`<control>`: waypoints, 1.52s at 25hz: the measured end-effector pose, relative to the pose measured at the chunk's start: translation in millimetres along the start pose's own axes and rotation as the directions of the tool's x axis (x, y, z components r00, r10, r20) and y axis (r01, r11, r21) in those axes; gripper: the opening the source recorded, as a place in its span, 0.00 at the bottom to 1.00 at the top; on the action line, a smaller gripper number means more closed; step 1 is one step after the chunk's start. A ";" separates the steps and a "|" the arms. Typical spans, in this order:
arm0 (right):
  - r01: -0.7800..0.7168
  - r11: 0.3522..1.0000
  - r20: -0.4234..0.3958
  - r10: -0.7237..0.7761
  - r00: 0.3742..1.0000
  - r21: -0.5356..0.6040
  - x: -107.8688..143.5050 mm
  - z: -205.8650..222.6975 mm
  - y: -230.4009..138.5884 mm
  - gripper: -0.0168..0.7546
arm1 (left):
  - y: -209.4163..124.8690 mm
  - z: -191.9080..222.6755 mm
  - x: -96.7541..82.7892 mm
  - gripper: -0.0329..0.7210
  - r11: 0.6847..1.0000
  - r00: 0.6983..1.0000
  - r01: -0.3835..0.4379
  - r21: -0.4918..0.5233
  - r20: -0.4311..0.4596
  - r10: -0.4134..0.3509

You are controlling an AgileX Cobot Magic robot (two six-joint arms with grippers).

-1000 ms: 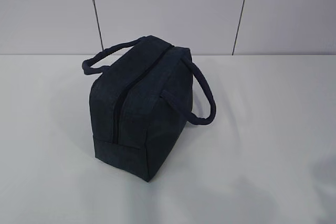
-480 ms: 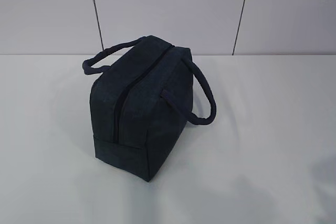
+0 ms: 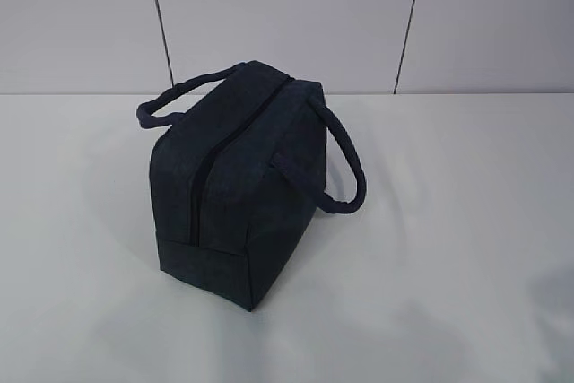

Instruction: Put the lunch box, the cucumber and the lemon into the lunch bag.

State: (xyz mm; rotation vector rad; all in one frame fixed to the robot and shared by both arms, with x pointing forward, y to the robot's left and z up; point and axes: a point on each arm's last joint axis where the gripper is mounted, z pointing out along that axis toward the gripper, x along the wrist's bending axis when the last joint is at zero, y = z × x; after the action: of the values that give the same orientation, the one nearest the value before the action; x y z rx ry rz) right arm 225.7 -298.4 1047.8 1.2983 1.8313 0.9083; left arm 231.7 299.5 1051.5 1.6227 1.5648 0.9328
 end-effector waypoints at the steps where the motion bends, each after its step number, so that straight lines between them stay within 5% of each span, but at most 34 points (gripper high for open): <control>1: 0.000 1.000 0.000 0.000 1.000 0.000 0.0 0.0 0.0 0.70 | 0.0 0.0 -0.1 0.35 1.000 1.000 0.007 0.000 -0.011 -0.007; 38: -0.041 0.999 0.057 0.041 0.998 0.004 1.5 0.3 0.8 0.70 | 0.3 0.0 0.0 0.35 1.000 1.000 0.012 -0.002 -0.024 -0.012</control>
State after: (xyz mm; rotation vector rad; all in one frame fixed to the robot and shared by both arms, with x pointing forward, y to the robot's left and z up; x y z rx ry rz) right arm 225.9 -296.7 1048.1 1.3560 1.7706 0.8796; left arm 231.8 299.4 1051.8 1.6040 1.5879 0.9502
